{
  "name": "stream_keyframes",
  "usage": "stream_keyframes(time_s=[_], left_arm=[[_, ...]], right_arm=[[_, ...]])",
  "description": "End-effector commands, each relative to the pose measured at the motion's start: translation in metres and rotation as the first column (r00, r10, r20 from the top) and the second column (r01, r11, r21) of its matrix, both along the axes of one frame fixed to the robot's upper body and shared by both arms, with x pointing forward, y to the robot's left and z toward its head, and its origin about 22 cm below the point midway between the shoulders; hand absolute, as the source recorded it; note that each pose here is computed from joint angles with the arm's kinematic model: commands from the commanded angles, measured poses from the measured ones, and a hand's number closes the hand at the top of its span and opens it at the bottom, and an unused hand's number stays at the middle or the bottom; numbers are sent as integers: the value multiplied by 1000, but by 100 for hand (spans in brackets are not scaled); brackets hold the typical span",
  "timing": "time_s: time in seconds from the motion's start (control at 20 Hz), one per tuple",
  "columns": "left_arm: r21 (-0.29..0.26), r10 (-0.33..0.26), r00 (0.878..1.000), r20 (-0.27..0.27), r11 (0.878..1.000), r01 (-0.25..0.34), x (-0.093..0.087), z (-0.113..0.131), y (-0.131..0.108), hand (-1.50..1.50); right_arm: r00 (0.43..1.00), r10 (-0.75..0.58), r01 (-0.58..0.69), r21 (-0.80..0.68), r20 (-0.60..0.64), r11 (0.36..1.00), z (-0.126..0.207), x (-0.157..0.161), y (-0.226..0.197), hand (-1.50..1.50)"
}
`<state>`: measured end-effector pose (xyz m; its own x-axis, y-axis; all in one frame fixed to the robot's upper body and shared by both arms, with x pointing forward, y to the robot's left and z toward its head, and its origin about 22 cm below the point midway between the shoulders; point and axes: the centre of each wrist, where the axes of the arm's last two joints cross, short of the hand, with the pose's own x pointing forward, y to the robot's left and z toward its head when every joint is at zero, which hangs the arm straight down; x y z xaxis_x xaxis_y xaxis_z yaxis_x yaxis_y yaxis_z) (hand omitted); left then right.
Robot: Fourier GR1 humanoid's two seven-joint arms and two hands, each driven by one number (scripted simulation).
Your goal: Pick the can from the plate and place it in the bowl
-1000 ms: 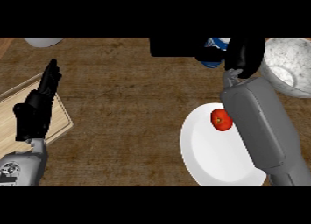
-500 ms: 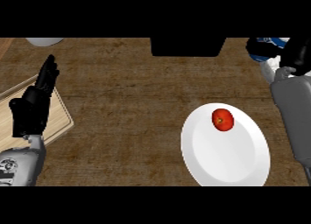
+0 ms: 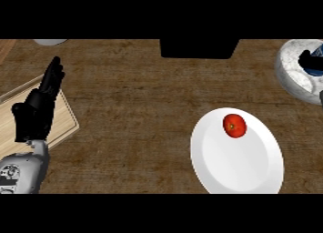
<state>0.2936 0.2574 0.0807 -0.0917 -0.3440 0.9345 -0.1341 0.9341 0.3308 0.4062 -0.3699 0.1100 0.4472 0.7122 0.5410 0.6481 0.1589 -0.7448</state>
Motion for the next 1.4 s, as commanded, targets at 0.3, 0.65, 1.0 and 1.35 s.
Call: stream_keyframes(time_s=[0.3, 0.65, 1.0, 1.35], left_arm=[[1, -34, 999, 7, 999, 34, 5, -2, -12, 0], [-1, -36, 999, 14, 999, 36, 3, 7, -9, 0], [-1, -3, 1000, 9, 1000, 3, 3, 0, 2, 0], [-1, 8, 1000, 3, 1000, -8, 5, 5, 7, 0]], right_arm=[[995, -83, 90, 171, -48, 981, -20, -15, -59, 150], [995, 82, -92, 269, 49, 959, -36, -25, -67, -150], [968, 87, -158, 301, 236, 940, -28, -38, -93, -150], [943, 91, -223, 402, 321, 888, -46, -60, -111, -150]])
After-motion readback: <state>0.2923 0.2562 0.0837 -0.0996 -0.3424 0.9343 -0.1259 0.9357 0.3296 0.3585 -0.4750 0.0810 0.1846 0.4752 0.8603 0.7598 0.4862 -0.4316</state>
